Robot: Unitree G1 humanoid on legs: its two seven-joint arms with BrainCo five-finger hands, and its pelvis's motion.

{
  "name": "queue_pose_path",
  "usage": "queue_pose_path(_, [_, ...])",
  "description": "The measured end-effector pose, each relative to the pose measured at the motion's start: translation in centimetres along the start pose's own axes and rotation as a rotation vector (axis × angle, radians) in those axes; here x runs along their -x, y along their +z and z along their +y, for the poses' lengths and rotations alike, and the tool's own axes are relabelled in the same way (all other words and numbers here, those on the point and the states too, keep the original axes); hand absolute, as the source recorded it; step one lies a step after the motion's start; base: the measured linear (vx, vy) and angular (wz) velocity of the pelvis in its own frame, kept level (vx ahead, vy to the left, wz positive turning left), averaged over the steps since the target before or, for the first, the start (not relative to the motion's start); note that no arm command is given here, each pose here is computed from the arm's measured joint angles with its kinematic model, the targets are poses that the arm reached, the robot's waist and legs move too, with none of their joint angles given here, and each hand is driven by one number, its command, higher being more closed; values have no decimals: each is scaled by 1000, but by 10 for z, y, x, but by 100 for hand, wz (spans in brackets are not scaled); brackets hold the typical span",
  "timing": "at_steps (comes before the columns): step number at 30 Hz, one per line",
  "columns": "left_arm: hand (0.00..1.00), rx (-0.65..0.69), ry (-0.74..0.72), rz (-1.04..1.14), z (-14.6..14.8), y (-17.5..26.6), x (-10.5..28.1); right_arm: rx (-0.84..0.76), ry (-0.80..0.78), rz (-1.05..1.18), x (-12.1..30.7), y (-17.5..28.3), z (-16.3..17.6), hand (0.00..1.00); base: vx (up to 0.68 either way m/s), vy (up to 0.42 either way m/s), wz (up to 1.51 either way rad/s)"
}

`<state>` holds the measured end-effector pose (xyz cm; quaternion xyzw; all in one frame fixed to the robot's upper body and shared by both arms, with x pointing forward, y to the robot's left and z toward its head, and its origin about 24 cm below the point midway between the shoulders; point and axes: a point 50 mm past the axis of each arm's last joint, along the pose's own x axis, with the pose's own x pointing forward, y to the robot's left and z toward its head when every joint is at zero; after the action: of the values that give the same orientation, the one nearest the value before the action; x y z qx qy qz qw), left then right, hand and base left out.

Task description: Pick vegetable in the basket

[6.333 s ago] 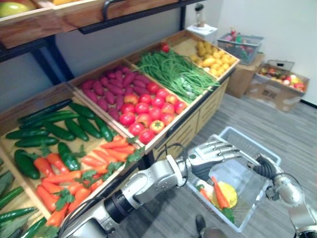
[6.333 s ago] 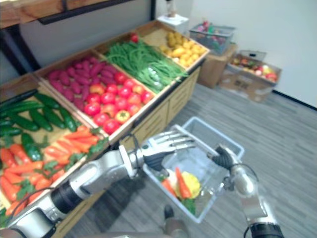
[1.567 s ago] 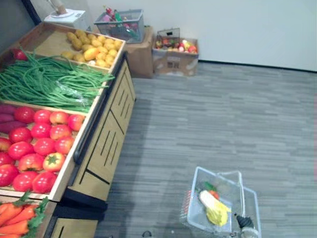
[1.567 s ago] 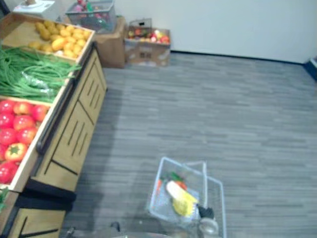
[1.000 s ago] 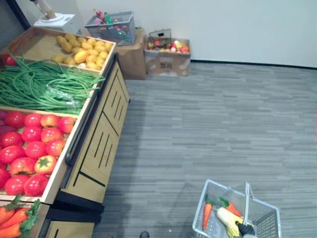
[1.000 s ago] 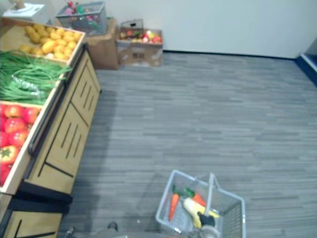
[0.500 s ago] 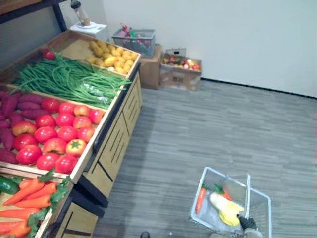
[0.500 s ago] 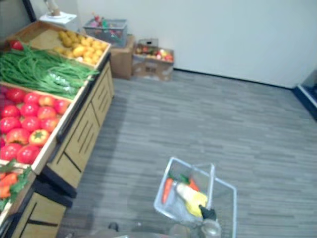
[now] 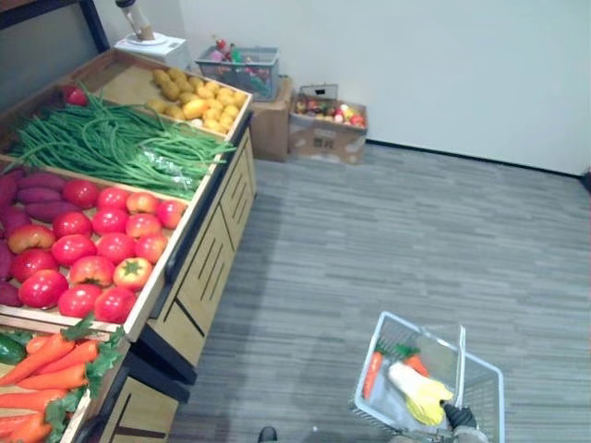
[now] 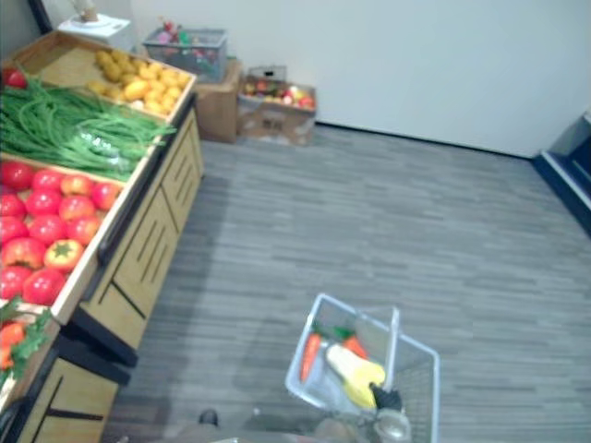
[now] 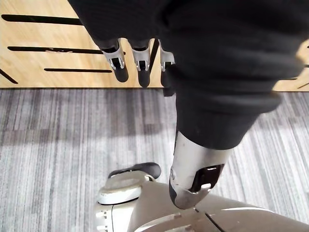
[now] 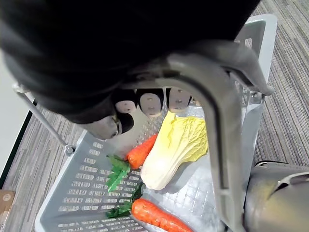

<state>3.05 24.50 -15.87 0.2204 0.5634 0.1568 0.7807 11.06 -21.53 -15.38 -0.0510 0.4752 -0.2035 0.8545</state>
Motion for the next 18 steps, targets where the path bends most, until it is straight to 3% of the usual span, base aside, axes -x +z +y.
queue_pose_path(13, [0,-17,-46,-17,-11,8,0,22,-9,85,4,-21,-6,100,34,-99,-18])
queue_pose_path(18, [0,54,-58,2,-14,6,1,26,-23,101,5,-27,-12,100,-55,-68,2])
